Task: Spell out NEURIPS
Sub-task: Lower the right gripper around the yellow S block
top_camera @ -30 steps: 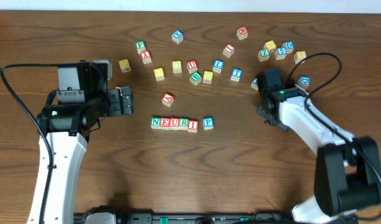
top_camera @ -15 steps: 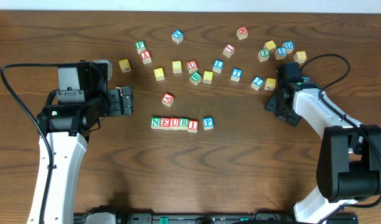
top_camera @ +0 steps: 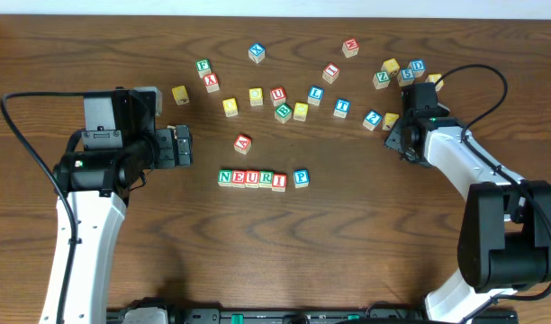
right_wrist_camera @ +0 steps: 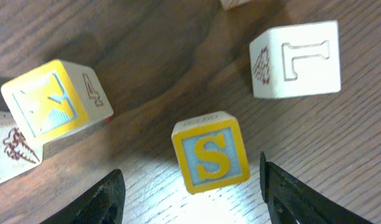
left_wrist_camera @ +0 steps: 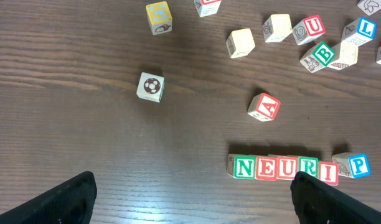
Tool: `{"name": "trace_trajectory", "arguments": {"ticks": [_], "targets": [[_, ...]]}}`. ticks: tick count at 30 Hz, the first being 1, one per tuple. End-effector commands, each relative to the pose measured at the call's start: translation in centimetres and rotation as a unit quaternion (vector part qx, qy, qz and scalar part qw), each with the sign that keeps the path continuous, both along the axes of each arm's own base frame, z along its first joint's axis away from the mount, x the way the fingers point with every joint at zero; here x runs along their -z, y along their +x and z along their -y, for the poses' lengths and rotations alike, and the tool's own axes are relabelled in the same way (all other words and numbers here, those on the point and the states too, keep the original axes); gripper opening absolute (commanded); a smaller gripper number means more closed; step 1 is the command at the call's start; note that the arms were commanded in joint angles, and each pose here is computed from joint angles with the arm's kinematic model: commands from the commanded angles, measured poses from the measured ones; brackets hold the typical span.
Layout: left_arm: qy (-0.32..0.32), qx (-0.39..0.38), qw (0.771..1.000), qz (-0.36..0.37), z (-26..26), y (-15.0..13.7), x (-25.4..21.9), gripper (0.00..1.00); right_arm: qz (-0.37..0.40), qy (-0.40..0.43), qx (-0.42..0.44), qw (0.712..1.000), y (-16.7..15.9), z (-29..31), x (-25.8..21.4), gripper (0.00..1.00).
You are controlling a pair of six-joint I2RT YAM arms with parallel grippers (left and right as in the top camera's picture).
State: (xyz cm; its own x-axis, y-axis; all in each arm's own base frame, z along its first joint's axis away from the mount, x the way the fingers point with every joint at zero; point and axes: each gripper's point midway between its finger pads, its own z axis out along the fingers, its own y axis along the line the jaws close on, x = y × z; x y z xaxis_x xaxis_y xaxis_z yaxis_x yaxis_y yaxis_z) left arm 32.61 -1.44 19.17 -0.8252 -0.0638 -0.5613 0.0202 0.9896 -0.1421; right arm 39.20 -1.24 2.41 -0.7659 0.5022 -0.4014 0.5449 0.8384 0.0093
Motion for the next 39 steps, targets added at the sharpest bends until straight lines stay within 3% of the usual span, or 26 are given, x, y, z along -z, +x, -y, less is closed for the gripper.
{"name": "trace_trajectory", "arguments": {"ticks": [1, 8, 24, 39], "targets": [[0.006, 0.0, 1.0, 0.013, -0.27, 0.36, -0.92, 0.98, 0.011, -0.028, -0.001, 1.0, 0.84, 0.92, -0.65, 0.66], [0.006, 0.0, 1.0, 0.013, -0.27, 0.36, -0.93, 0.98, 0.023, -0.04, 0.002, 0.999, 1.35, 1.32, -0.94, 0.63], [0.006, 0.0, 1.0, 0.013, -0.27, 0.36, -0.93, 0.98, 0.026, -0.047, 0.004, 0.999, 1.5, 1.54, -0.98, 0.68], [0.006, 0.0, 1.0, 0.013, -0.27, 0.36, -0.93, 0.98, 0.027, -0.051, 0.008, 0.998, 1.27, 1.74, -0.63, 0.64]]}}
